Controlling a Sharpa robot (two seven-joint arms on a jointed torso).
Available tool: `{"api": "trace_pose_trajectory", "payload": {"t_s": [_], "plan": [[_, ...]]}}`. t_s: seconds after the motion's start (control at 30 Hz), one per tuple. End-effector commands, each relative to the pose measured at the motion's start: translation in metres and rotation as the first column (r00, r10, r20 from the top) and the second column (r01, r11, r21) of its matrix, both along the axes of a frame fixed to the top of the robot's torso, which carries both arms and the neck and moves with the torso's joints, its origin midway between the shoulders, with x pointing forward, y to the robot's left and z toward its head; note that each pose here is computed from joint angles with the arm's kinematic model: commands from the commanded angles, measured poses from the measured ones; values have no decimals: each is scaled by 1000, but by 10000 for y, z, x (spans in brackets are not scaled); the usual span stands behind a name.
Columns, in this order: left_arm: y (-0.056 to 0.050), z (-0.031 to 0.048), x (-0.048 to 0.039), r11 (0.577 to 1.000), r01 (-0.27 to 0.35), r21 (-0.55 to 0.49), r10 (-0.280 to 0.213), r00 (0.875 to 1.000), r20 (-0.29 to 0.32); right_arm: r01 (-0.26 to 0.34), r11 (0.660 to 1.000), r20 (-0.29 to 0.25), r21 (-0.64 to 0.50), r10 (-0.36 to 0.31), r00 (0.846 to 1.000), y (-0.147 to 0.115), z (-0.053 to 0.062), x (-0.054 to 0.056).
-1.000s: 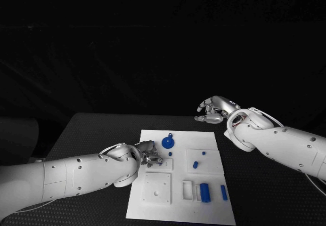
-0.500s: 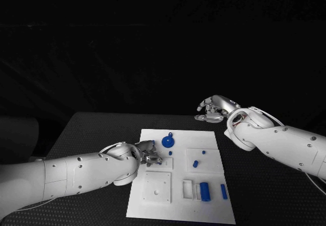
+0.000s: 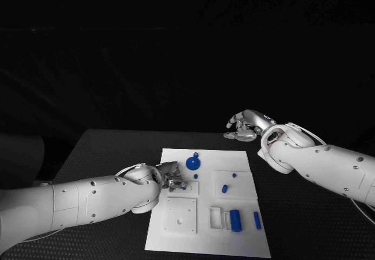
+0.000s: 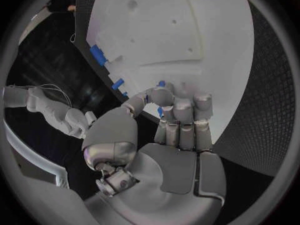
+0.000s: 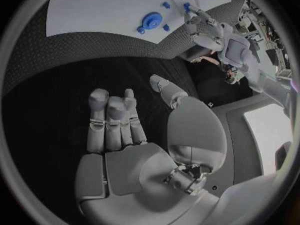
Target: Assemble the parts on the task board
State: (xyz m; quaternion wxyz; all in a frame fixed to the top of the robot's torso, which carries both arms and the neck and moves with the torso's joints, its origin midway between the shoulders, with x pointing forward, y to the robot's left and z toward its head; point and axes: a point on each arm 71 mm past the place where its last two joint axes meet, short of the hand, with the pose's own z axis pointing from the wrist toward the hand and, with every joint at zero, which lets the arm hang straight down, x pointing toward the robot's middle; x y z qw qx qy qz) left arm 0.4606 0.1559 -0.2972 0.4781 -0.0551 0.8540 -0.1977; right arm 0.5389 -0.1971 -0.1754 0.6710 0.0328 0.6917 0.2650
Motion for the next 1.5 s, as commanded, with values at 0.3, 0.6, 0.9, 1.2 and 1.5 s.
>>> {"api": "trace_pose_trajectory", "payload": {"t_s": [0.3, 0.6, 0.9, 1.2, 1.5], "plan": [[-17, -37, -32, 999, 23, 25, -22, 999, -29, -10, 1000, -9, -4, 10, 1000, 3, -3, -5], [-28, -43, -47, 998, 43, 41, -41, 998, -38, -10, 1000, -11, -4, 10, 1000, 2, -4, -5], [-41, -54, -67, 997, 58, 50, -56, 997, -55, -10, 1000, -12, -4, 10, 1000, 8, -4, -5], [-67, -75, -108, 995, 80, 56, -75, 992, -97, -11, 1000, -13, -4, 11, 1000, 10, -6, -4], [-71, -85, -110, 996, 76, 50, -70, 991, -111, -11, 1000, -13, -5, 11, 1000, 12, -7, -2]]}}
